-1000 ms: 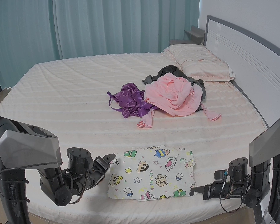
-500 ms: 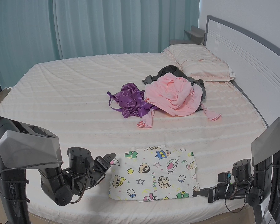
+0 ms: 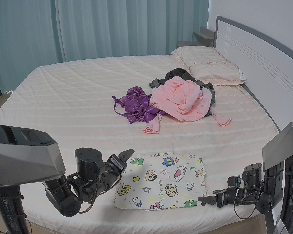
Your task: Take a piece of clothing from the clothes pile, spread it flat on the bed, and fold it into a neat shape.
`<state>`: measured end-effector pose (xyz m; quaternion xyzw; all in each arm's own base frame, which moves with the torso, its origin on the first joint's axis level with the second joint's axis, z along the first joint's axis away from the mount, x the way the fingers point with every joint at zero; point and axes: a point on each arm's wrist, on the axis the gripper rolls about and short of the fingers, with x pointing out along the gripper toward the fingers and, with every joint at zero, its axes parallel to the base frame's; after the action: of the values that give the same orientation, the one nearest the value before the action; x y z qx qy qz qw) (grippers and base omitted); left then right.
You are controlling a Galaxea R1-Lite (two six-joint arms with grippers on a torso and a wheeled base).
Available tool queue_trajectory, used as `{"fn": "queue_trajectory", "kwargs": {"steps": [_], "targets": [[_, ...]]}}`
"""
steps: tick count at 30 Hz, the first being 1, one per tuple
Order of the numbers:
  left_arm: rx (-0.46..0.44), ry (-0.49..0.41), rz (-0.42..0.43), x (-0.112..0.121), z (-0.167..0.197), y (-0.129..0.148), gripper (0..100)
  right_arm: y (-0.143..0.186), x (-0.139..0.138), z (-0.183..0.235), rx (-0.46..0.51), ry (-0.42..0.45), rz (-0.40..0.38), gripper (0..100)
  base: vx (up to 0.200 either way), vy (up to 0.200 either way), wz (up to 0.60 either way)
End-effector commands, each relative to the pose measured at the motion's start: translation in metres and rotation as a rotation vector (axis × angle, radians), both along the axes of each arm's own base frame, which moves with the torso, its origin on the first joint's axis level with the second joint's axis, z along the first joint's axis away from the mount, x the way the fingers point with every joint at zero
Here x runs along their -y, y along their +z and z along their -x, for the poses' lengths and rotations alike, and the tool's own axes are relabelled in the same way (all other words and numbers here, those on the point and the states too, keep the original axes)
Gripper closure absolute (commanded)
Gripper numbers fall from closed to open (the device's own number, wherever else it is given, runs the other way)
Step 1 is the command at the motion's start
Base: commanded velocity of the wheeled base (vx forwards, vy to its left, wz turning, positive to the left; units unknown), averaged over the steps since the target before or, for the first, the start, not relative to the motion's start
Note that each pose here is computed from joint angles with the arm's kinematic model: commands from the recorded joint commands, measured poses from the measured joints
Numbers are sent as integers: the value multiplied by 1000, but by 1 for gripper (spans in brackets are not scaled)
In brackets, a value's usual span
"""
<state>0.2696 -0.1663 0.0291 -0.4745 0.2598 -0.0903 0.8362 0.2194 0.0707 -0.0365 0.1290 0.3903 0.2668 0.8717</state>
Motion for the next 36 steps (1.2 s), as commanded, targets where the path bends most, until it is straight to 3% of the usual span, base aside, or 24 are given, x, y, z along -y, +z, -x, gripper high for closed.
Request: {"fn": "queue_trajectory", "kwargs": {"steps": [1, 4, 11, 16, 25, 31, 36], "targets": [[45, -43, 45, 19, 5, 13, 0, -2, -1, -4, 8, -3, -4, 0, 0, 0, 0], [32, -45, 42, 20, 5, 9, 0, -3, -1, -5, 9, -3, -4, 0, 0, 0, 0], [-66, -15, -53, 22, 1, -36, 0, -1, 0, -5, 14, -8, -8, 0, 0, 0, 0], [-73, 4, -73, 22, 2, -41, 0, 0, 0, -6, 22, -12, -8, 0, 0, 0, 0], [-66, -5, -93, 25, 5, -43, 0, 7, 1, -8, 53, -20, -14, 0, 0, 0, 0], [19, 78, -68, 22, 6, -25, 0, 23, 10, -20, 139, -70, -42, 0, 0, 0, 0], [34, 81, -47, 15, 13, -13, 0, 33, 12, -45, 165, -176, -158, 0, 0, 0, 0]]}}
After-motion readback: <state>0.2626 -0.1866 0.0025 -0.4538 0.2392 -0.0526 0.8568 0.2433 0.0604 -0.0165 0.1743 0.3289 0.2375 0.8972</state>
